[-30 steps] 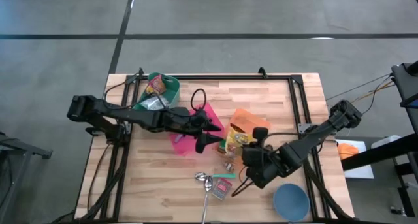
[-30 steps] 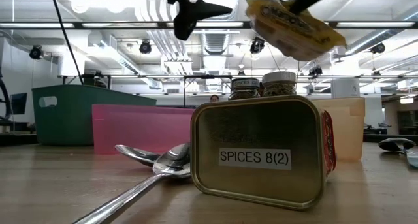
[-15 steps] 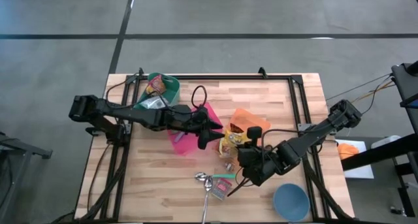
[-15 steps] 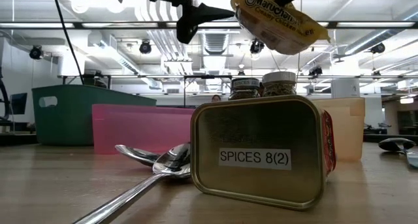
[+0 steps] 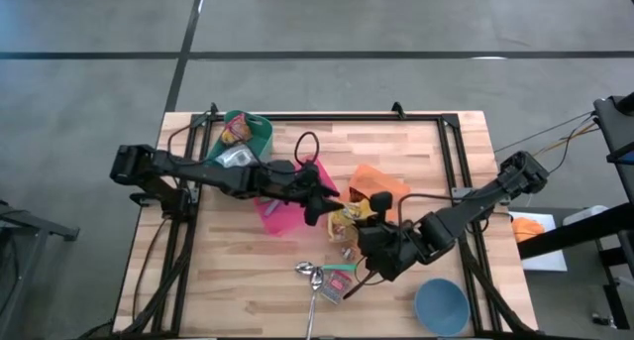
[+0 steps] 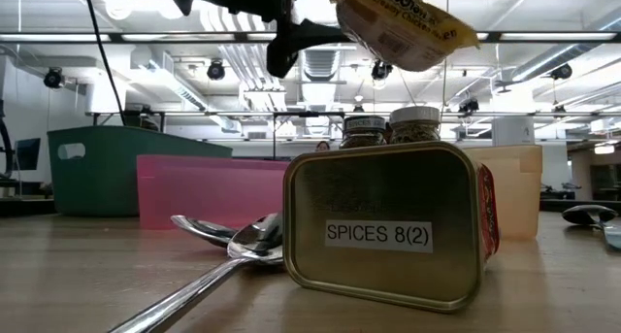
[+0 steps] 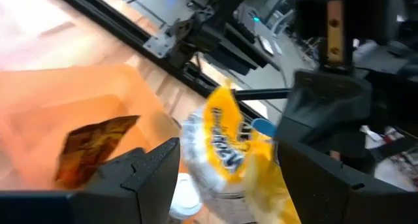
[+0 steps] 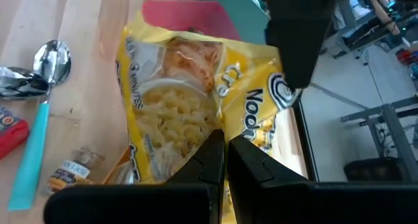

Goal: Pick & Place Food Item
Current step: Put the yellow noodle pack into the green bin

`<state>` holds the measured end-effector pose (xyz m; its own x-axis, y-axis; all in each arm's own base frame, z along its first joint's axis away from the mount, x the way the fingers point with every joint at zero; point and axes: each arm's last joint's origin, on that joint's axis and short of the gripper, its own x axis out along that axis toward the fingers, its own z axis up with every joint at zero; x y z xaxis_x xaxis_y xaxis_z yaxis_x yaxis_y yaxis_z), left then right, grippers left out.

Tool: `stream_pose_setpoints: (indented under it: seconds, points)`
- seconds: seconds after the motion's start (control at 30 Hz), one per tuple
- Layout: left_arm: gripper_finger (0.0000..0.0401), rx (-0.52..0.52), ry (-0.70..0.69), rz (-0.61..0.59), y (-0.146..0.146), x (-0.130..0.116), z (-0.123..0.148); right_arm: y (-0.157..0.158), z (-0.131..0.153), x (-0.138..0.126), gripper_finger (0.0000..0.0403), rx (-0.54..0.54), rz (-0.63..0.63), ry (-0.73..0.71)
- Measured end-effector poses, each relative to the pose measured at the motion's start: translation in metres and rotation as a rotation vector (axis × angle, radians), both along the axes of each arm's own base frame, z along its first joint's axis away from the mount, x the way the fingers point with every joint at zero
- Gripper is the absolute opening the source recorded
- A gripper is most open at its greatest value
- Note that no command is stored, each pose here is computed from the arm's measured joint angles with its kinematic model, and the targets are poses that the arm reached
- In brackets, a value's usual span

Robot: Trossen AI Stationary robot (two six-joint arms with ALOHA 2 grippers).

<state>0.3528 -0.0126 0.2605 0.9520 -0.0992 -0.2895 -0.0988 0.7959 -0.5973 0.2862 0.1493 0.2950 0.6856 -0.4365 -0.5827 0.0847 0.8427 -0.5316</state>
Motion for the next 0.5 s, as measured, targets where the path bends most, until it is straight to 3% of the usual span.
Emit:
stream_pose_setpoints:
  seconds: [0.23,0.5]
  points:
    - [0.0258,-0.029,-0.027,-0.096,-0.0028,0.0050,-0.0037,-0.0022,0.0019,0.0042,0.0008,-0.023,0.019,-0.009]
    - [0.0251,-0.015,-0.029,-0.117,-0.0031,0.0060,-0.0051,-0.0031,0.0022,0.0044,0.0008,-0.038,0.013,-0.012]
